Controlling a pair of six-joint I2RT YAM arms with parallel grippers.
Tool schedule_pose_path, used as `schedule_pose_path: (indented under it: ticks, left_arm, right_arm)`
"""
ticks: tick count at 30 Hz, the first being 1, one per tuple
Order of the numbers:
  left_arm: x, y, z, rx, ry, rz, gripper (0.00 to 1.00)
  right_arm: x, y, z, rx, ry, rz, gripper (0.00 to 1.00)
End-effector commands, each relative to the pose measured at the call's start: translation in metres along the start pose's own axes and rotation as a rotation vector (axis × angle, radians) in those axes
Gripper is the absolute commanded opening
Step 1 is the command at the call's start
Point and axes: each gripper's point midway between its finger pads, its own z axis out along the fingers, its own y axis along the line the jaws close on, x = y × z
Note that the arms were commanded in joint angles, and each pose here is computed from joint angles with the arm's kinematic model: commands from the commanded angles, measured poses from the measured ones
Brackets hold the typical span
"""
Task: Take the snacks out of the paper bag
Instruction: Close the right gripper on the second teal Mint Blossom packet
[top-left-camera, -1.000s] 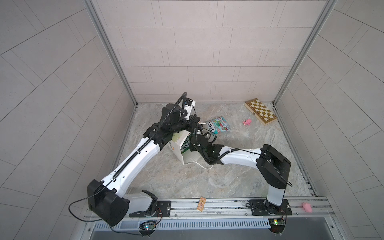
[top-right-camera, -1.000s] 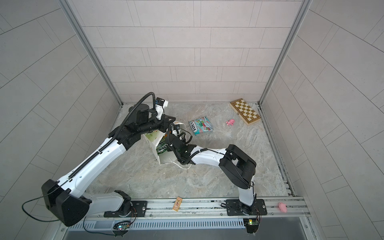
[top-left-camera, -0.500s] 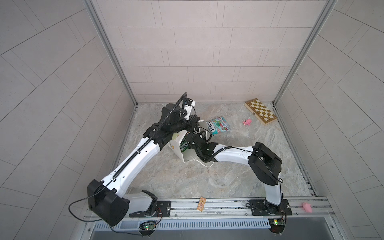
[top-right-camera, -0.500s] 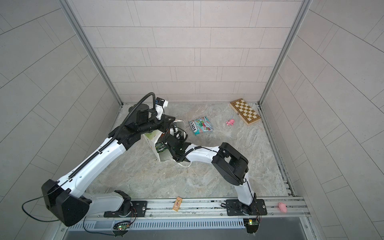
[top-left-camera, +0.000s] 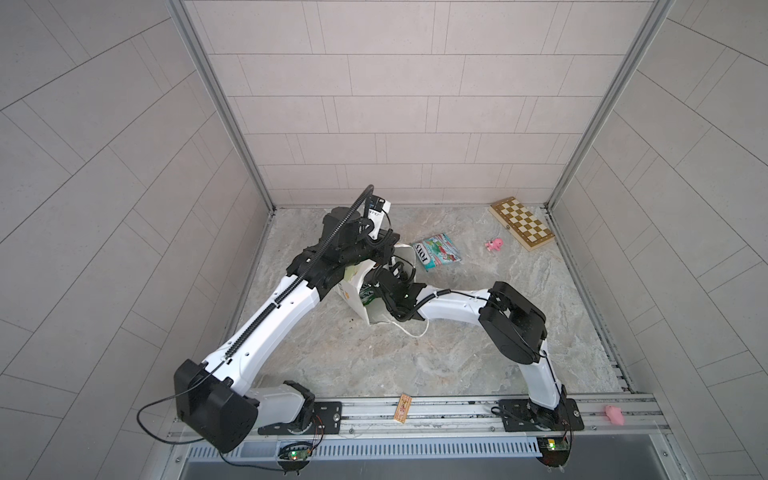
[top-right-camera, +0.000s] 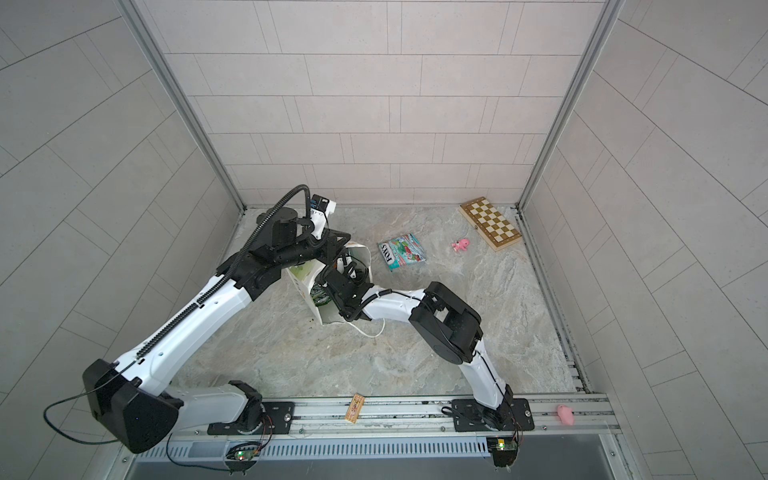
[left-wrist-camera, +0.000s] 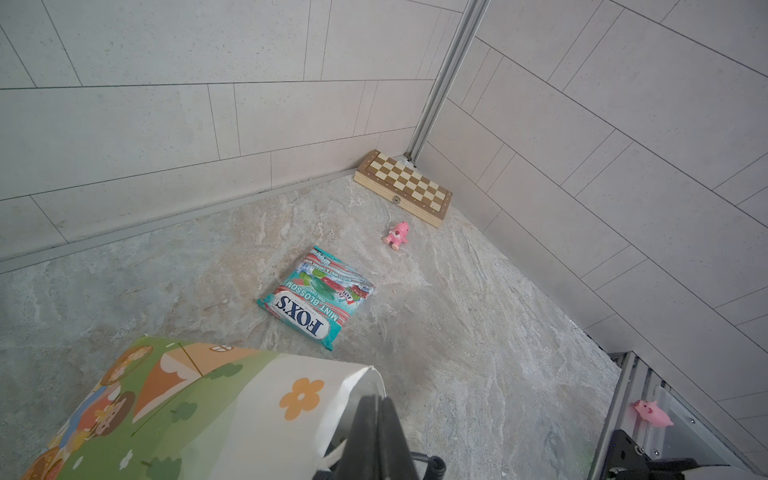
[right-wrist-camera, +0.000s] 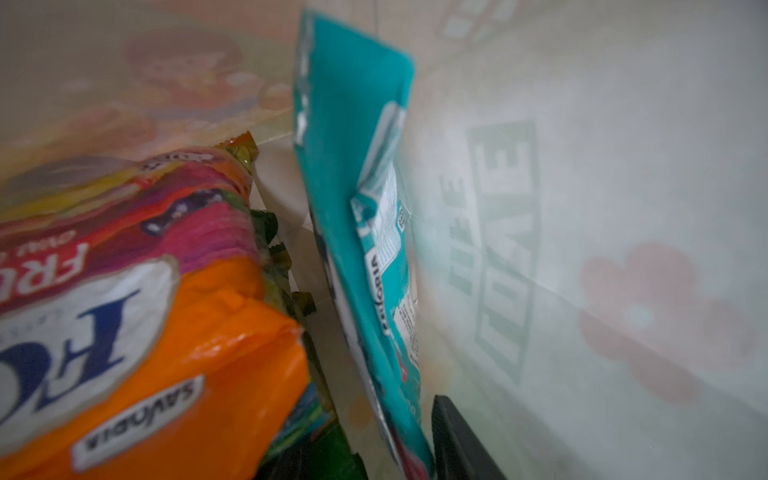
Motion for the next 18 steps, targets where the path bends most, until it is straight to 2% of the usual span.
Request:
schedule_pose_path:
  ticks: [1, 3, 6, 8, 9, 18]
  left_arm:
    - [0.001, -0.012, -0.003, 0.047, -0.003, 0.024, 0.00]
    - [0.000, -0.012, -0.003, 0.044, -0.005, 0.024, 0.00]
    - [0.000, -0.010, -0.003, 0.033, -0.006, 0.025, 0.00]
    - [-0.001, -0.009, -0.004, 0.026, -0.009, 0.029, 0.00]
    - [0.000, -0.009, -0.005, 0.021, -0.010, 0.030, 0.00]
    - [0.000, 0.003, -0.004, -0.047, -0.011, 0.020, 0.00]
  right_arm:
    - [0.010, -0.008, 0.011, 0.039, 0.040, -0.044, 0.48]
    - [0.011, -0.008, 0.013, 0.030, 0.048, -0.047, 0.43]
    - [0.010, -0.005, 0.013, 0.002, 0.052, -0.059, 0.24]
    - [0.007, -0.003, 0.011, -0.017, 0.049, -0.066, 0.06]
    - [0.006, -0.003, 0.009, -0.027, 0.048, -0.064, 0.00]
    - [-0.012, 0.000, -0.019, -0.130, 0.016, -0.052, 0.00]
